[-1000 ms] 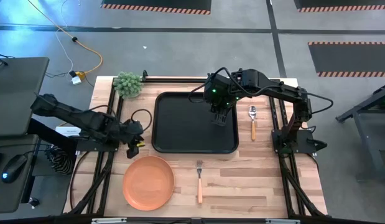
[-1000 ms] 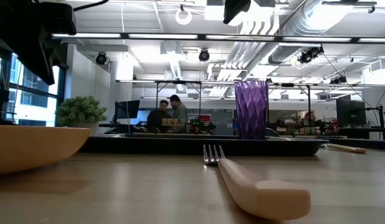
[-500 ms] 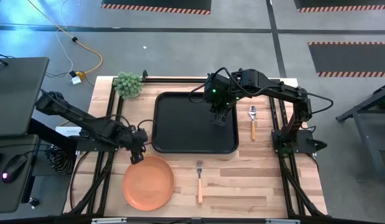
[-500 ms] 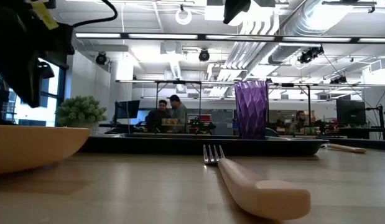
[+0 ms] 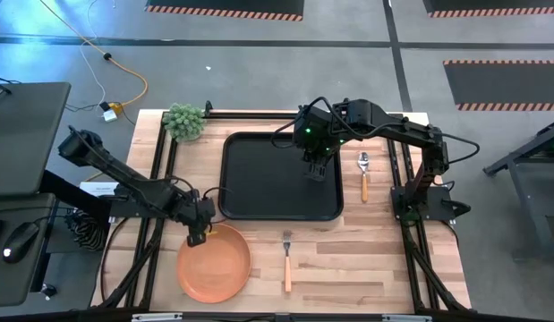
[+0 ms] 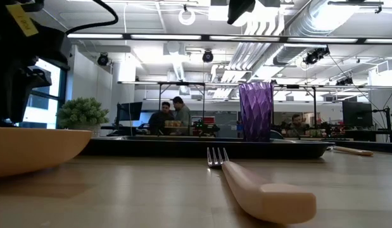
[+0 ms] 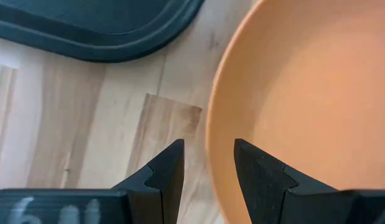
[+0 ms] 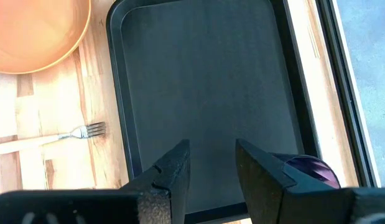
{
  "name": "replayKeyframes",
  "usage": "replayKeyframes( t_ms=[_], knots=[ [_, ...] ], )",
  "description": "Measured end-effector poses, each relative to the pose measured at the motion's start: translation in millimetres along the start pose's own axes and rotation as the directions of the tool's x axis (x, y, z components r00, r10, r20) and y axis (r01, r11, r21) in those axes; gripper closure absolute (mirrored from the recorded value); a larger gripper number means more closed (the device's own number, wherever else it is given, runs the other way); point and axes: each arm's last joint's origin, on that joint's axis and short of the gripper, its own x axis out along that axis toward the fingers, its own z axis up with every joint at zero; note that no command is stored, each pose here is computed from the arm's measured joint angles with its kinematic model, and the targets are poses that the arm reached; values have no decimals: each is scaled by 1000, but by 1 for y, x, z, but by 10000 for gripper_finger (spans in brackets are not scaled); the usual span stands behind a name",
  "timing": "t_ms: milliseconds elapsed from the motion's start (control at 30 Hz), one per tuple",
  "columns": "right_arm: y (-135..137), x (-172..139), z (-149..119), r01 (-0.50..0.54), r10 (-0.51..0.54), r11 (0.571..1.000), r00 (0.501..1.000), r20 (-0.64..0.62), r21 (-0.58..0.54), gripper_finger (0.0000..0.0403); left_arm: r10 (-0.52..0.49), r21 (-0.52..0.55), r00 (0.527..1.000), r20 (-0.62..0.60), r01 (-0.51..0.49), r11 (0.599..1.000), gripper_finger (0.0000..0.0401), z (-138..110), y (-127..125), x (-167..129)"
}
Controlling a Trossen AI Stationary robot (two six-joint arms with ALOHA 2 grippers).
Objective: Pick and place plate/cup/fork/spoon on tray
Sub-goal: Put the orange plate to the left side of the violet cup on the black serving tray
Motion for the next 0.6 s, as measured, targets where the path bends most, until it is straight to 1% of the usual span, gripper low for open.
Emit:
replayKeyframes(
  t_ms=[133,600],
  knots=[
    [0,0,0,0,0,1000,1000,0,0,283,9,11,1000,-16,-9,1000,272,-1,-4,5],
    [0,0,0,0,0,1000,1000,0,-5,283,39,0,997,-70,-39,999,272,0,-9,22]
  ],
)
